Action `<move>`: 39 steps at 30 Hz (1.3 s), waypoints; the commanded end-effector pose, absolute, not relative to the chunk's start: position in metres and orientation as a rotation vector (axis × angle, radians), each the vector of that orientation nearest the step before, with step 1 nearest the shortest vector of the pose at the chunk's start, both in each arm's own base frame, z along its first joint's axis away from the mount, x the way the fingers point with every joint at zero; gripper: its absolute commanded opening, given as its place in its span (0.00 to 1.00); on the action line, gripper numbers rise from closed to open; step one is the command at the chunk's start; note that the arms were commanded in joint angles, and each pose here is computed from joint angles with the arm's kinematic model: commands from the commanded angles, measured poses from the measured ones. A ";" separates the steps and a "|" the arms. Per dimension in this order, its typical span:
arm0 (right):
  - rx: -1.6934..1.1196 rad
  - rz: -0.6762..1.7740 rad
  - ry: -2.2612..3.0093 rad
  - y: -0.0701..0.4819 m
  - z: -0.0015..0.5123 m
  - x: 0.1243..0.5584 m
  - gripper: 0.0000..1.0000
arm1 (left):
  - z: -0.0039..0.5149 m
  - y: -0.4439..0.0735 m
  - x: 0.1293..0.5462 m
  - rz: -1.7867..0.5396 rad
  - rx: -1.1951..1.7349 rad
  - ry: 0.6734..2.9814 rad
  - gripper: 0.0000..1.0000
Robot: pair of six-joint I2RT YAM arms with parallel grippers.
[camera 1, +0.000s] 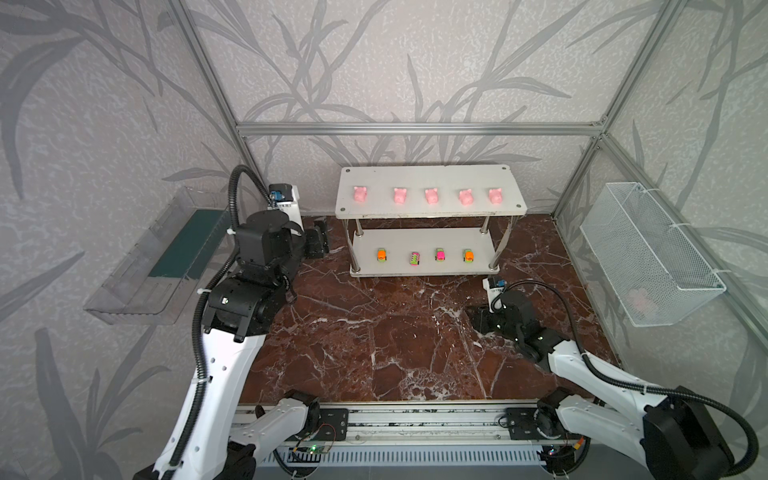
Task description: Place and organize the plastic toys onto the shelf
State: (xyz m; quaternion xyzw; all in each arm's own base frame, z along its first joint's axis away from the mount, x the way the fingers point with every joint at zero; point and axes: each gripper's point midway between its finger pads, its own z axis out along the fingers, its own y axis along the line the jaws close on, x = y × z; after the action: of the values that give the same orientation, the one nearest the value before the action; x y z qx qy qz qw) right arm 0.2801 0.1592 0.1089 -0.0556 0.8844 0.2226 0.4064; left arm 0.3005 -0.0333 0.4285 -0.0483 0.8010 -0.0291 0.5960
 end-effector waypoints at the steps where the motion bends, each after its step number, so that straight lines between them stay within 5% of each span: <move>1: -0.149 0.520 2.213 0.151 0.118 0.282 0.51 | 0.422 -0.009 0.291 -0.023 -0.261 1.767 0.71; 18: -0.153 0.463 2.105 0.142 0.136 0.291 0.51 | 0.241 0.018 0.335 0.161 -0.381 1.709 0.78; 39: -0.025 0.180 2.079 0.099 0.129 0.310 0.51 | 0.124 0.069 0.372 0.314 -0.378 1.798 0.85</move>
State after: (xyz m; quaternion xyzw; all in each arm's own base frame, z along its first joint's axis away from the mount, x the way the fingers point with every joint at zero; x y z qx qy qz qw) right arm 0.2994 0.1145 0.1270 -0.0287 0.8656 0.1186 0.4856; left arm 0.3646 0.0665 0.1148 -0.1621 0.7953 0.1429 0.5664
